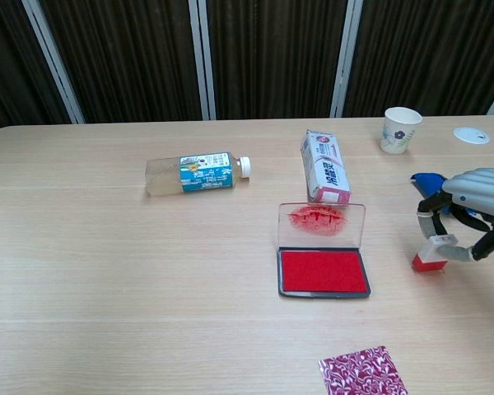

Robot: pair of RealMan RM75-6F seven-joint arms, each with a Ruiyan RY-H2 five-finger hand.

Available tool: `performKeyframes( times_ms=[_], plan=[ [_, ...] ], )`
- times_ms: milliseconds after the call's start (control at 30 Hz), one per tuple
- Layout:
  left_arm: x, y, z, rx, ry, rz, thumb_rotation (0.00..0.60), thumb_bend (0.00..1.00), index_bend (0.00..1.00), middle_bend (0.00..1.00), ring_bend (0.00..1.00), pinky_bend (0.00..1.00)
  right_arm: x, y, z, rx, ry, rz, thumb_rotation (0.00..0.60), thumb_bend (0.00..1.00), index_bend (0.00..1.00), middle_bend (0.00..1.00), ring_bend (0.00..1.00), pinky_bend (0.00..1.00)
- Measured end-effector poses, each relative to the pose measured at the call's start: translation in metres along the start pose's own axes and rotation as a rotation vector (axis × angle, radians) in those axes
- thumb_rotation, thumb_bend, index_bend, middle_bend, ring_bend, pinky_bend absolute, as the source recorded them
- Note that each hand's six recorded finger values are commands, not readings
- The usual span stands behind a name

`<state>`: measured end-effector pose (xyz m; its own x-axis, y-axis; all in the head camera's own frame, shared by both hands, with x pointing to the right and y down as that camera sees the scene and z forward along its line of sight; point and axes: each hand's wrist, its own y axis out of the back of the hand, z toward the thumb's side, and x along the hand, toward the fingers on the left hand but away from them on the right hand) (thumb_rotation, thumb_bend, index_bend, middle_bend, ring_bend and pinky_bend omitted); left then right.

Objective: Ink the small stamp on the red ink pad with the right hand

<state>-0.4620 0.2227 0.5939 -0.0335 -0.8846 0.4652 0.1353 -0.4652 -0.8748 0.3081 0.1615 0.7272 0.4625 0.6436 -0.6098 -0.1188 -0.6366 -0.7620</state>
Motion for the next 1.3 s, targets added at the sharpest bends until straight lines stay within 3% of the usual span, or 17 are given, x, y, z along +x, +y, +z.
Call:
performKeyframes(
  times_ms=[733, 967, 1100, 1200, 1267, 1300],
  plan=[
    [-0.001, 0.001, 0.001, -0.004, -0.006, 0.005, 0.6, 0.0, 0.0, 0.0, 0.0, 0.0, 0.006, 0.004, -0.001, 0.019, 0.003, -0.002, 0.6, 0.32, 0.43, 0.47, 0.78, 1.0],
    [-0.001, 0.001, 0.001, -0.006, -0.005, 0.0, 0.6, 0.0, 0.0, 0.0, 0.0, 0.0, 0.013, 0.017, -0.002, 0.002, 0.01, -0.036, 0.6, 0.31, 0.4, 0.44, 0.78, 1.0],
    [-0.002, 0.003, 0.0, -0.012, -0.007, 0.006, 0.6, 0.0, 0.0, 0.0, 0.0, 0.0, 0.027, 0.035, 0.0, -0.018, 0.025, -0.091, 0.6, 0.28, 0.39, 0.43, 0.75, 0.98],
    [-0.003, 0.005, -0.001, -0.017, -0.008, 0.013, 0.6, 0.0, 0.0, 0.0, 0.0, 0.0, 0.042, 0.051, -0.001, -0.044, 0.029, -0.154, 0.6, 0.1, 0.32, 0.4, 0.61, 0.83],
    [-0.003, 0.007, -0.001, -0.021, -0.011, 0.022, 0.6, 0.0, 0.0, 0.0, 0.0, 0.0, 0.055, 0.061, -0.002, -0.062, 0.024, -0.201, 0.6, 0.01, 0.23, 0.31, 0.41, 0.64],
    [-0.003, 0.008, -0.001, -0.025, -0.013, 0.025, 0.6, 0.0, 0.0, 0.0, 0.0, 0.0, 0.065, 0.067, -0.003, -0.074, 0.016, -0.234, 0.6, 0.0, 0.17, 0.23, 0.26, 0.48]
  ],
)
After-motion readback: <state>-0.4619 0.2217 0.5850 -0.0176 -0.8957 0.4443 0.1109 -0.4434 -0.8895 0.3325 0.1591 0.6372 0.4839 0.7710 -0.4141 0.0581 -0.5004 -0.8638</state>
